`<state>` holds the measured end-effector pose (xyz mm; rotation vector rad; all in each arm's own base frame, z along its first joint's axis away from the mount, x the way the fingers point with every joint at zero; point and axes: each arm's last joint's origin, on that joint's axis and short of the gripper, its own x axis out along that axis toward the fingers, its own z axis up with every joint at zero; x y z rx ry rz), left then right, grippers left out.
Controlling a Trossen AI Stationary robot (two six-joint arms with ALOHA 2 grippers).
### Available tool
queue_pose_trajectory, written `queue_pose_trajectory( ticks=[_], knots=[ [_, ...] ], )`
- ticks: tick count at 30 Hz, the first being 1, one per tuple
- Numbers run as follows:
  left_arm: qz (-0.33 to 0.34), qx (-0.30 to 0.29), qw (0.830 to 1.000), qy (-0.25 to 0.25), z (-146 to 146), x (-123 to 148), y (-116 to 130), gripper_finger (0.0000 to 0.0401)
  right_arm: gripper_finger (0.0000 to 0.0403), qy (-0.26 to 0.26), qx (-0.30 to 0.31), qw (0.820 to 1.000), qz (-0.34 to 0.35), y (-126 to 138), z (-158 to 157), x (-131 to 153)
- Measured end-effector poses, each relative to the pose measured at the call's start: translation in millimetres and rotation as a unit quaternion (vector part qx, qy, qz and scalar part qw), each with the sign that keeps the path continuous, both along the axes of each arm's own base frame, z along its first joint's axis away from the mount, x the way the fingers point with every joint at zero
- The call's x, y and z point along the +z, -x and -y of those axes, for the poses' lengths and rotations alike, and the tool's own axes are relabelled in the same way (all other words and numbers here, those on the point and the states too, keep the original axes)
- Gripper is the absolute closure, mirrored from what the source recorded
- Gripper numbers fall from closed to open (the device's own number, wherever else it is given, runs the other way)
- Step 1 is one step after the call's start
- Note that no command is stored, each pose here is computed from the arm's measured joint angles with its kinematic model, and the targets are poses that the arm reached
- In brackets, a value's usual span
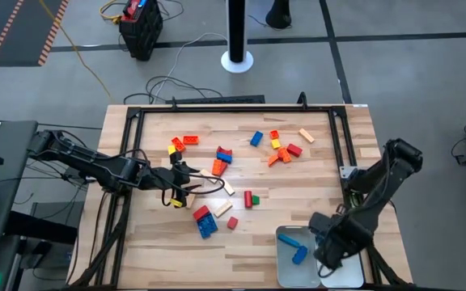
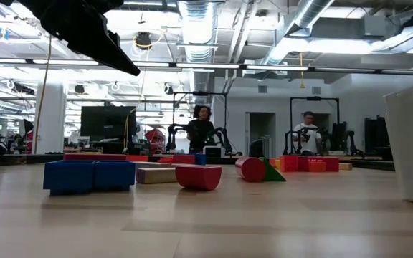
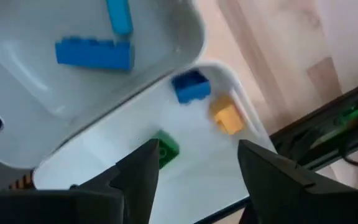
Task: Sort blocks by size
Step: Put the small orange game piece into the white bin
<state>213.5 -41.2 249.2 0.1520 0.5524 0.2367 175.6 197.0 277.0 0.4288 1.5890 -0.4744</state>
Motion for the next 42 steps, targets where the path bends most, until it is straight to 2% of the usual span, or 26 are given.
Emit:
queue_pose_trajectory(
  ticks=[3, 6, 8, 10, 17, 23, 30, 34, 38, 40, 42],
  knots=[
    [0.0, 0.0, 1.0, 0.0, 0.0, 0.0, 0.0, 0.0189, 0.0155, 0.049, -0.012, 0.999, 0.015, -6.9, 23.6, 7.1],
    [0.001, 0.0, 1.0, 0.001, 0.0, 0.1, -0.1, 0.0189, 0.0155, 0.124, -0.015, 0.991, 0.047, -18.4, 51.4, 12.7],
    [0.001, 0.0, 1.0, 0.001, 0.0, 0.1, -0.1, 0.0189, 0.0155, 0.157, 0.002, 0.986, 0.052, -29.3, 69.8, 13.7],
    [0.001, 0.001, 1.0, 0.002, 0.0, 0.1, -0.1, 0.0189, 0.0155, 0.169, 0.025, 0.984, 0.042, -40.0, 87.9, 10.8],
    [-0.01, 0.011, 1.0, 0.014, -0.5, -4.2, 1.9, 0.0189, 0.0155, 0.154, 0.058, 0.986, 0.033, -62.9, 158.6, -22.1],
    [-0.027, 0.017, 0.999, 0.017, -1.5, -16.7, 5.6, 0.0189, 0.0155, 0.153, 0.022, 0.987, 0.045, -54.8, 215.5, -40.6],
    [-0.023, 0.023, 0.999, 0.017, -4.6, -25.0, 6.2, 0.0189, 0.0155, 0.156, -0.025, 0.985, 0.075, -46.9, 267.4, -52.9],
    [-0.028, 0.03, 0.999, 0.017, -7.2, -28.2, 7.0, 0.0189, 0.0155, 0.161, -0.039, 0.983, 0.079, -41.1, 289.1, -58.3],
    [-0.028, 0.034, 0.999, 0.017, -9.1, -28.3, 6.7, 0.0189, 0.0155, 0.139, -0.042, 0.986, 0.085, -37.1, 304.7, -64.6],
    [-0.029, 0.035, 0.999, 0.014, -10.2, -28.4, 6.5, 0.0189, 0.0155, 0.106, -0.019, 0.989, 0.099, -39.8, 306.3, -68.0],
    [-0.03, 0.036, 0.999, 0.011, -11.5, -28.2, 6.2, 0.0189, 0.0155, 0.08, 0.015, 0.987, 0.142, -51.8, 297.8, -67.3]
  ],
)
